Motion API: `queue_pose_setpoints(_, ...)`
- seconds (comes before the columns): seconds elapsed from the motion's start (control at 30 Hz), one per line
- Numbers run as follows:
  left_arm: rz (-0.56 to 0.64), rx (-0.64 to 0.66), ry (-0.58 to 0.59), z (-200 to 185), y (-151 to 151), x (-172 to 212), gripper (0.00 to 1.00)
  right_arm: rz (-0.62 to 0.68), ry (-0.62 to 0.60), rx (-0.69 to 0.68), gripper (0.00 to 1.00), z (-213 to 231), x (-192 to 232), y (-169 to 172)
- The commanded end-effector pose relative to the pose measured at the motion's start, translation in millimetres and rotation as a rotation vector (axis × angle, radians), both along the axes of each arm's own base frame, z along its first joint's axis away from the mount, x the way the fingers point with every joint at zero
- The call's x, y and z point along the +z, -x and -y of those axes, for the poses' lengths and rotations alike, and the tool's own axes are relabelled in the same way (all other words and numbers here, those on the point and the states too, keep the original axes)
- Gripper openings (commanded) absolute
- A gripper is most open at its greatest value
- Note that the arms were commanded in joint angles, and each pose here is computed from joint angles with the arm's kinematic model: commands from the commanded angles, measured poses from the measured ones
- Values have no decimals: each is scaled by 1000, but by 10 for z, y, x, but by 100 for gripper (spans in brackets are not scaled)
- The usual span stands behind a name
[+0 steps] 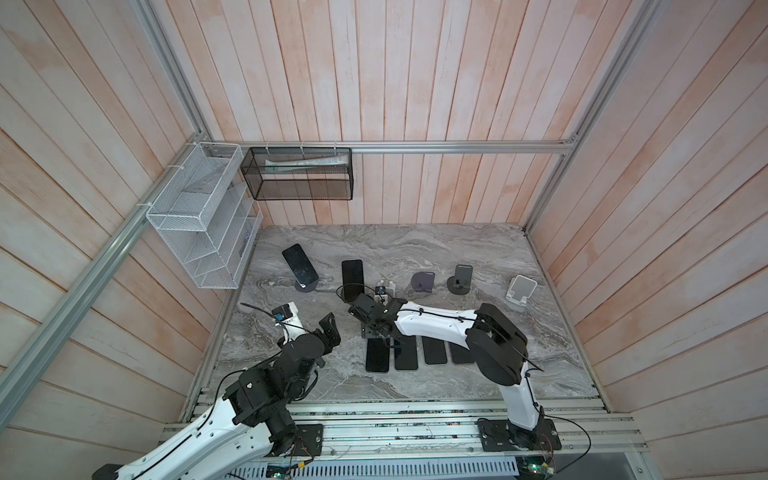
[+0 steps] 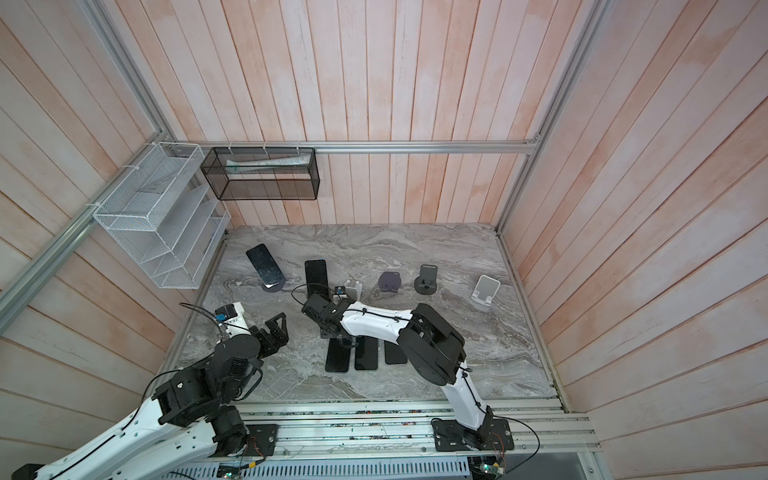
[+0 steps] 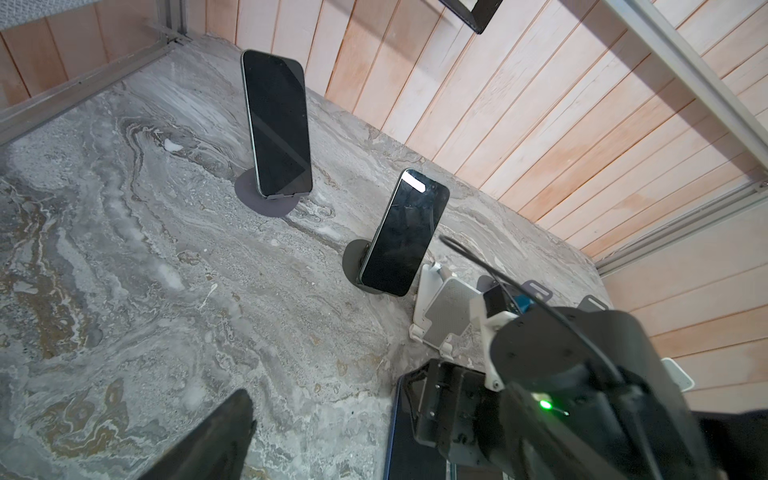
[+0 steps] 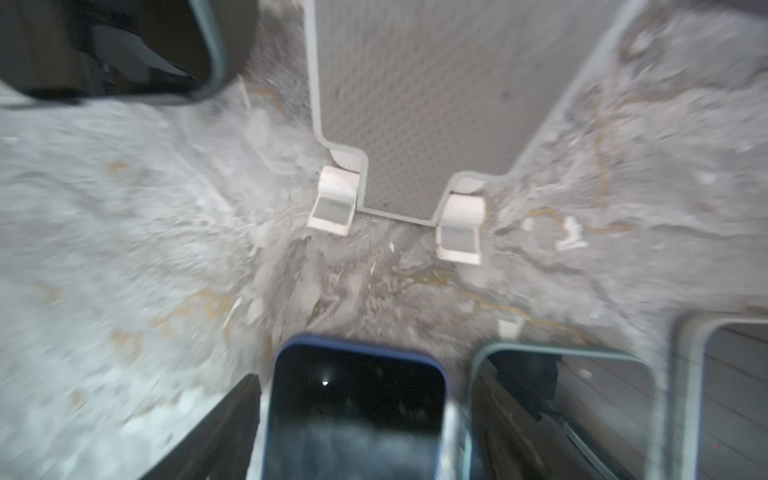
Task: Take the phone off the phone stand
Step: 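Open and raise the right gripper while the left gripper reaches toward the green-edged phone, then lower the left gripper onto the green-edged phone on the black round stand and close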
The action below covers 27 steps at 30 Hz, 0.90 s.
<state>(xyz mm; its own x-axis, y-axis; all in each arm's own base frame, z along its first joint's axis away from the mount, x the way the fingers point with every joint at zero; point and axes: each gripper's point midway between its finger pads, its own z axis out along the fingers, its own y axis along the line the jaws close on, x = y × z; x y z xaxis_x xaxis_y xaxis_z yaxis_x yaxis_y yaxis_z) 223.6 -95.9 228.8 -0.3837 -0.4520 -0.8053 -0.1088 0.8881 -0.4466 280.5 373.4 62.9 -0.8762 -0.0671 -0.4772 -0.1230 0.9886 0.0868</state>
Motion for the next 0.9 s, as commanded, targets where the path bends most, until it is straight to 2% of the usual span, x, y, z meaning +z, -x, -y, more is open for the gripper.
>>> queue_pose_setpoints(0.0,60,22,-30,-41,-56,243,95,120,-92,76,82,-14,569,-66)
queue_pose_setpoints(0.2,103,8,-74,88,-189,402,97,318,-90,128,86,548,1283,-283)
queue_pose_setpoints(0.33,103,-39,-122,302,-353,446,100,445,-107,78,91,1219,1481,-488)
queue_pose_setpoints(0.4,78,-89,-152,453,-472,424,100,487,-169,41,94,1586,1487,-583)
queue_pose_setpoints(0.5,7,-141,-175,615,-681,316,100,471,-337,-26,97,2071,1419,-684)
queue_pose_setpoints(0.6,-109,-139,-150,615,-942,138,100,436,-431,-65,98,2374,1311,-744)
queue_pose_setpoints(0.73,-253,-134,-139,581,-1275,-25,100,378,-387,-136,98,2579,1008,-771)
queue_pose_setpoints(0.87,-291,-148,-249,632,-1531,-35,100,327,-378,-177,98,2705,759,-754)
